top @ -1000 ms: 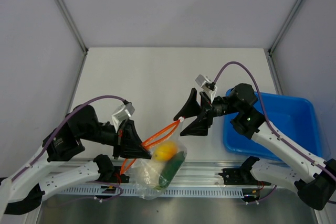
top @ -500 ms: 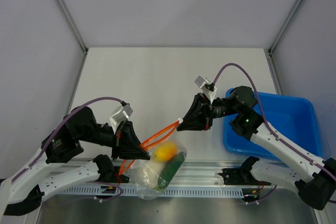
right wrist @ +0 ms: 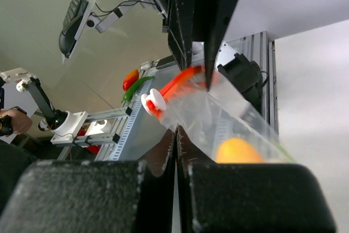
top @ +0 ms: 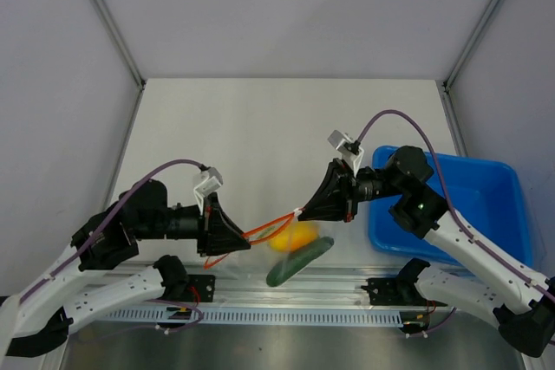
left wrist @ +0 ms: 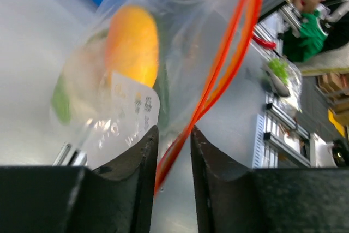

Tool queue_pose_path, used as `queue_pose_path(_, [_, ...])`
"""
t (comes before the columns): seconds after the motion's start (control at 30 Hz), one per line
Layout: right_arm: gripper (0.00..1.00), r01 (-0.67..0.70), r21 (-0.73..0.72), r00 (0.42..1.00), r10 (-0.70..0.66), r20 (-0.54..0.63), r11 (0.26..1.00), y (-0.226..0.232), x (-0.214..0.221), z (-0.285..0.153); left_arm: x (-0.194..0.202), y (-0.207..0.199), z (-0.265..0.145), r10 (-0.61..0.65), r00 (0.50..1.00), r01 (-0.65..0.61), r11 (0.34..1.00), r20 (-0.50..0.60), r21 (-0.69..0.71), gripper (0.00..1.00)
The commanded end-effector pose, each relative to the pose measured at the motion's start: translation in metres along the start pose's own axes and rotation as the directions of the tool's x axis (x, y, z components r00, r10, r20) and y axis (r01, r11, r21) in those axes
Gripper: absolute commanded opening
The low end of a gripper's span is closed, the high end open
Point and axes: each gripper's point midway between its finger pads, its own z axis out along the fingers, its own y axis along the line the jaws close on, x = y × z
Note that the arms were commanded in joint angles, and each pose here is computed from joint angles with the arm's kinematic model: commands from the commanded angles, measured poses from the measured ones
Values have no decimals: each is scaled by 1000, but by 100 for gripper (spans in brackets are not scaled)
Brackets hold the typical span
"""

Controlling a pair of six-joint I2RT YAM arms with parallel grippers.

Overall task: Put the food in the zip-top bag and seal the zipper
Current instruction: Zip the zipper food storage bag at the center of the board.

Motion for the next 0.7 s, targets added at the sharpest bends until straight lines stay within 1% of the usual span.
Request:
queue_pose_path(0.0, [0, 24, 21, 1000, -24, 14, 999, 13, -11, -3, -11, 23, -2, 17, 999, -9, 990, 50, -144, 34])
queue_pose_path(0.03, [0, 7, 33, 1000, -7, 8, 999, 11, -7, -3, -10, 25, -1, 18, 999, -10, 989, 48, -150, 38])
queue_pose_path(0.1, [0, -28, 75, 999, 29, -17, 997, 3, 8, -3, -11, 26, 3, 18, 999, -12, 990, 43, -142, 43])
queue_pose_path(0.13, [0, -39, 81, 999, 42, -27, 996, 3, 15, -1, -10, 26, 6, 22, 999, -17, 991, 38, -135, 48])
queue_pose_path(0.23, [0, -74, 110, 996, 79, -38, 991, -2, 33, 1, -16, 20, 14, 38, 998, -34, 995, 40, -90, 55])
queue_pose_path(0.27, [0, -95, 141, 994, 102, -40, 985, -7, 38, 1, -19, 18, 15, 44, 998, -40, 996, 46, -78, 56])
queue_pose_path(0.4, [0, -136, 201, 987, 151, -62, 970, -12, 50, 1, -36, 8, 22, 93, 992, -91, 995, 89, -34, 63])
queue_pose_path(0.43, [0, -156, 215, 982, 175, -73, 964, -12, 55, 0, -44, 6, 23, 119, 986, -117, 993, 118, -28, 66])
queue_pose_path(0.5, [0, -178, 248, 978, 199, -61, 952, -15, 55, 0, -48, 5, 26, 141, 980, -141, 990, 138, -16, 69])
queue_pose_path(0.53, [0, -193, 262, 975, 216, -61, 946, -17, 58, 0, -51, 0, 28, 165, 974, -169, 985, 157, 15, 75])
queue_pose_path(0.57, [0, -197, 264, 974, 219, -58, 944, -15, 58, 1, -50, -1, 31, 172, 972, -179, 983, 162, 30, 78])
queue_pose_path(0.63, [0, -222, 269, 969, 244, -48, 937, -15, 61, 2, -47, -4, 35, 190, 968, -203, 977, 166, 62, 80])
queue_pose_path(0.67, [0, -224, 258, 968, 245, -52, 940, -11, 63, 4, -52, -8, 35, 205, 960, -223, 972, 192, 78, 81])
